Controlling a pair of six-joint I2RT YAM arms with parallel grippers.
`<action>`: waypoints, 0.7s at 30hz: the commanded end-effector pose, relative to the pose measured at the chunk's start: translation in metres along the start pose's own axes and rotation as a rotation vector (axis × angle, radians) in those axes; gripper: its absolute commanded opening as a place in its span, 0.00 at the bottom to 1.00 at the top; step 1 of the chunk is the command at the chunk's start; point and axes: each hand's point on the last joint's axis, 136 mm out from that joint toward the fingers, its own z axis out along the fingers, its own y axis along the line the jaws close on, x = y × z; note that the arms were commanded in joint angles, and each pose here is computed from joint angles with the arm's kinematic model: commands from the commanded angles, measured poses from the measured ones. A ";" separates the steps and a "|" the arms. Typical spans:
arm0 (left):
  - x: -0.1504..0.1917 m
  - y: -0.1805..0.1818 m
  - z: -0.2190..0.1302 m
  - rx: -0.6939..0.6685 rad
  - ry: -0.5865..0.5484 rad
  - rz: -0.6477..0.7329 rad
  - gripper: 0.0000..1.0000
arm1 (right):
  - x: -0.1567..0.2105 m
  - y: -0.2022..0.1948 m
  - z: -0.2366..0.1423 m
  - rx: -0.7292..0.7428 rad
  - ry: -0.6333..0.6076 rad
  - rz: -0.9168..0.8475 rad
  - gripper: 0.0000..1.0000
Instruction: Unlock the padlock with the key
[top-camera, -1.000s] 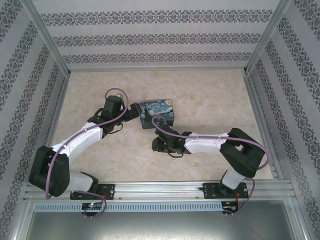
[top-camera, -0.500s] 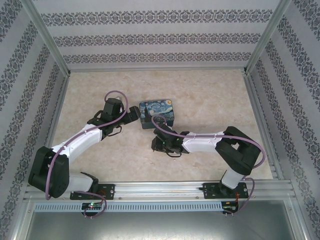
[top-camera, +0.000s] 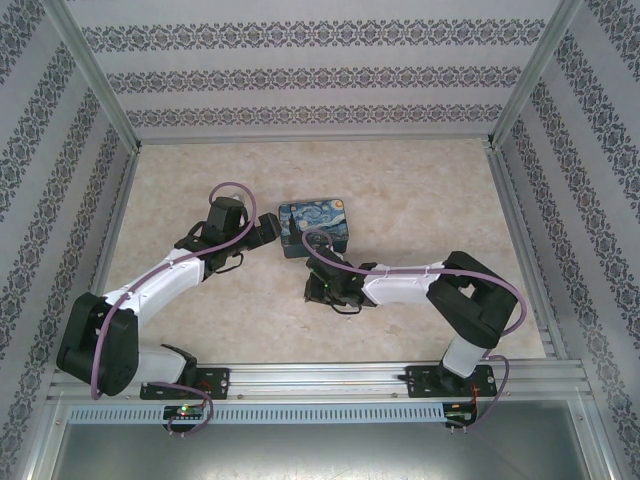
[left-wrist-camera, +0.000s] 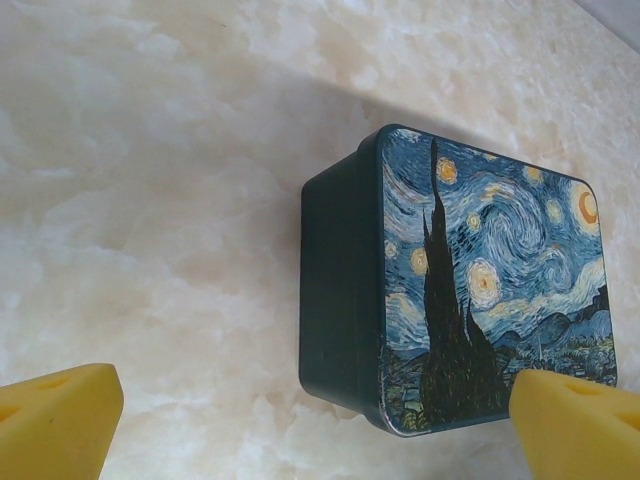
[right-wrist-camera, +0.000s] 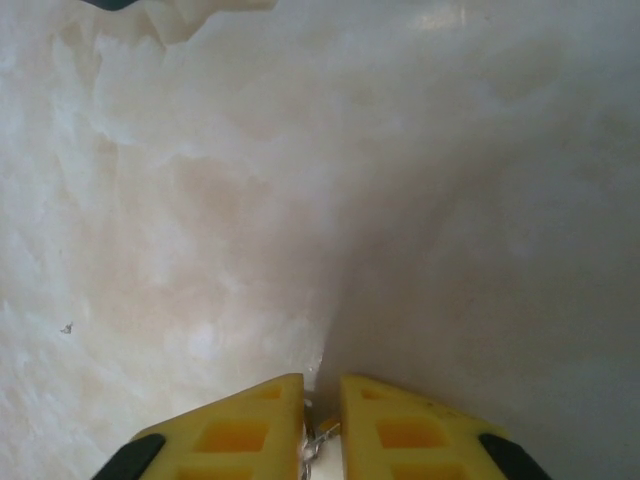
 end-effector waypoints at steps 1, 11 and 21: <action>-0.001 0.006 -0.004 -0.014 -0.011 0.002 0.99 | -0.002 0.008 0.006 -0.023 -0.002 0.008 0.13; 0.000 0.003 -0.005 0.002 0.000 -0.010 0.99 | -0.010 0.014 -0.007 -0.066 -0.026 0.023 0.00; 0.005 -0.004 -0.004 0.042 0.031 -0.043 0.99 | -0.038 0.028 -0.050 -0.133 -0.116 -0.009 0.00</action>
